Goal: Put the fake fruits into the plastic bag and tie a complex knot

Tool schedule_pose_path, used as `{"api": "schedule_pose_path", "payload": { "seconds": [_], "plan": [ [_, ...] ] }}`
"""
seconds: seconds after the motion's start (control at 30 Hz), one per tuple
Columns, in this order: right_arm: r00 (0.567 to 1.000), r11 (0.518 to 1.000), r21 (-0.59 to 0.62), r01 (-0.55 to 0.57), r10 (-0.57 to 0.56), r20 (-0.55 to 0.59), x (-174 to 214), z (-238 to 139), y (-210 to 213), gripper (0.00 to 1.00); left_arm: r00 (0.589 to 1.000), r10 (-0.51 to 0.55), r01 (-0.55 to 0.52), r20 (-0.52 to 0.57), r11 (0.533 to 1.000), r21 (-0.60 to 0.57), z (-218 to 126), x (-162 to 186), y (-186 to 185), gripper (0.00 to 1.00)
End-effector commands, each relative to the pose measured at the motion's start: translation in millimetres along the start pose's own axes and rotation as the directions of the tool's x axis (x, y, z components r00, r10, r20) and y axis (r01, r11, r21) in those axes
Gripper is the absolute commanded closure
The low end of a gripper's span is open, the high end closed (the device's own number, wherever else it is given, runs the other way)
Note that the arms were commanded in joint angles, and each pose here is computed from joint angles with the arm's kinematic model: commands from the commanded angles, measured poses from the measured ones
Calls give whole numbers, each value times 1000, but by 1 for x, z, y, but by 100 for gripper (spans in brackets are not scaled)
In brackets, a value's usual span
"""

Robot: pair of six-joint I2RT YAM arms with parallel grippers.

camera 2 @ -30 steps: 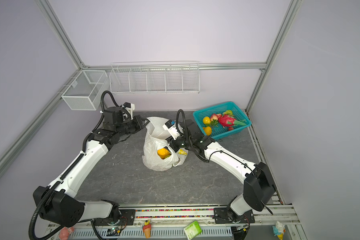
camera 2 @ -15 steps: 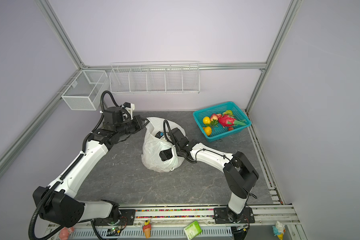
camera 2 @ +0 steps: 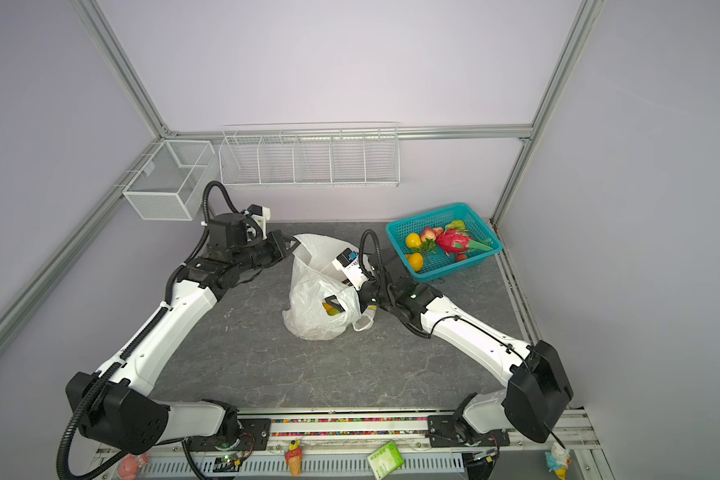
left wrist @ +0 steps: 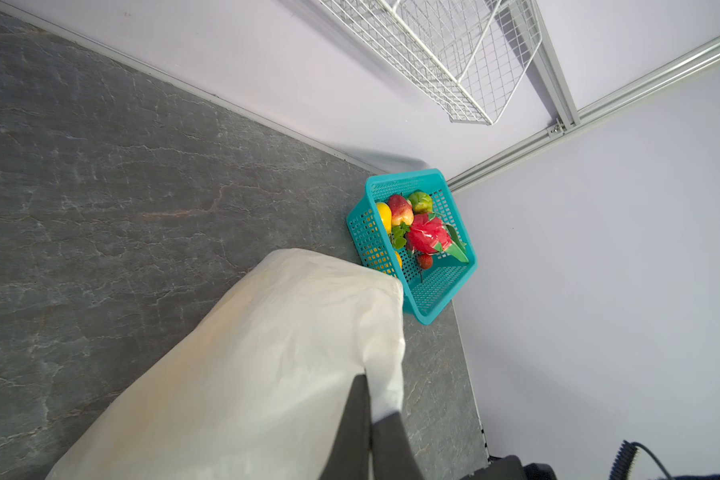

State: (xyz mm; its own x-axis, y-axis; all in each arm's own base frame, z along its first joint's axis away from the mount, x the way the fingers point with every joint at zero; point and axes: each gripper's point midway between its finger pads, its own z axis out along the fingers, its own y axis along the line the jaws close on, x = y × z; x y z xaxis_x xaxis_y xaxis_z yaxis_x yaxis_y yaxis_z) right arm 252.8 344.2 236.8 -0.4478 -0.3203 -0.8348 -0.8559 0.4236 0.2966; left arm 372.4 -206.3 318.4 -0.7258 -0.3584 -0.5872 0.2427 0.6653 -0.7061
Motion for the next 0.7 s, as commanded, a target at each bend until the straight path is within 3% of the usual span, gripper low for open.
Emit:
{"api": "schedule_pose_path", "payload": {
  "seconds": [0.0,0.17,0.33,0.43,0.53,0.57,0.67],
  "plan": [
    [1000,997,-80,-16,14,-25,19,9,23,38,1000,7,-7,3,1000,7,3,-5,-16,100],
    [998,987,-160,25,-17,53,5,15,59,42,999,-32,32,33,999,-17,17,-16,-12,100],
    [996,992,-119,31,-21,84,-12,26,61,42,1000,-11,12,17,999,-45,43,-31,-9,98],
    [997,999,22,36,-38,69,-10,25,38,35,999,53,-53,3,995,-86,46,-40,-8,81],
    [997,981,178,71,-76,23,0,17,10,30,989,144,-135,39,977,-165,29,-49,-4,64],
    [996,974,210,86,-89,6,3,15,4,30,983,175,-160,62,968,-195,19,-53,-2,56],
    [995,966,241,97,-95,-18,8,12,-4,29,958,255,-210,132,936,-283,-13,-60,3,19]
  ]
}}
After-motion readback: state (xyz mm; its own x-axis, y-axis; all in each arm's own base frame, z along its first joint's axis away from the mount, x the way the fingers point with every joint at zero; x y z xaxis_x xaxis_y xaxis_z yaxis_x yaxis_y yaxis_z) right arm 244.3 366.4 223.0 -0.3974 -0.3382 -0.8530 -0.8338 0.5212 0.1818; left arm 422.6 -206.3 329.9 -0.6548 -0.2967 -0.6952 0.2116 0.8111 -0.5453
